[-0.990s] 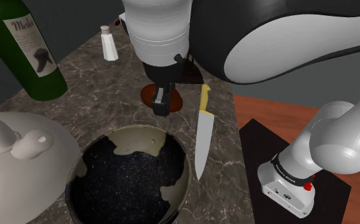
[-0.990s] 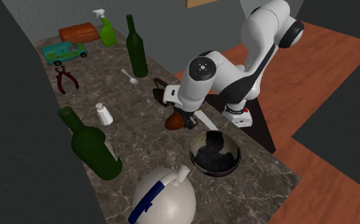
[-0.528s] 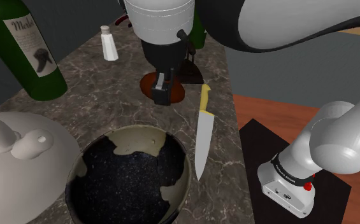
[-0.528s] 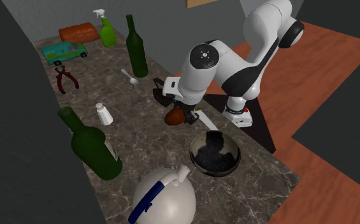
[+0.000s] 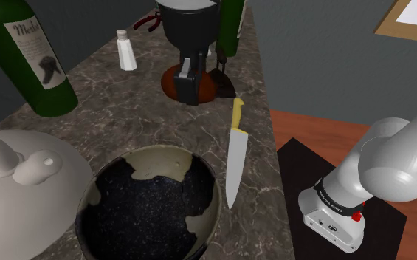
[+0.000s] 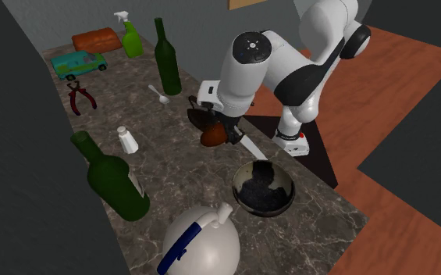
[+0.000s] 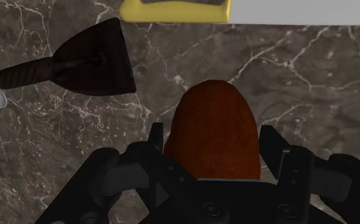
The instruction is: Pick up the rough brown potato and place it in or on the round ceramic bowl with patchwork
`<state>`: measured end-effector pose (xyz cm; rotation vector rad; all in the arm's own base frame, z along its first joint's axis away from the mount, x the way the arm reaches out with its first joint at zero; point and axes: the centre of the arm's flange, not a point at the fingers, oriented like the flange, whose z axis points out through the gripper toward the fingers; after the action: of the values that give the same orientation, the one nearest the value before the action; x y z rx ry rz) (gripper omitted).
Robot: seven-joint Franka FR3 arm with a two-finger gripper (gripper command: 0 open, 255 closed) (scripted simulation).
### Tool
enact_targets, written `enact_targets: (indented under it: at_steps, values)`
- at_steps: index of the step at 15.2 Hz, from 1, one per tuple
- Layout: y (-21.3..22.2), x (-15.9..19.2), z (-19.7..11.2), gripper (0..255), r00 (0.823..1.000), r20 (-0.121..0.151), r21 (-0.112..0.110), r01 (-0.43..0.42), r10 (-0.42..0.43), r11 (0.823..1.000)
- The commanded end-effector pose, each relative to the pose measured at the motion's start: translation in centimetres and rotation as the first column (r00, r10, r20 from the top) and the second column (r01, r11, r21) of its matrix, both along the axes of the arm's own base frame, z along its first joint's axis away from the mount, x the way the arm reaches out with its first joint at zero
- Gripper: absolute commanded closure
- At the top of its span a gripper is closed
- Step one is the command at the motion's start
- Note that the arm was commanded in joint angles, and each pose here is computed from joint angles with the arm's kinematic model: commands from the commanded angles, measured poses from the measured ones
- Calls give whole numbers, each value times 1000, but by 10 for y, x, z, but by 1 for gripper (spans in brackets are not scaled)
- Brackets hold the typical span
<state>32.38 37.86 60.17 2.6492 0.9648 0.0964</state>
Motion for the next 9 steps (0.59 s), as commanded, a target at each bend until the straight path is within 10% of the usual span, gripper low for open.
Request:
enact_targets:
  at_steps: [1,9]
  values:
    - [0,-1,12,255,1000,0,0,0,0,1000]
    - [0,-1,54,255,1000,0,0,0,0,1000]
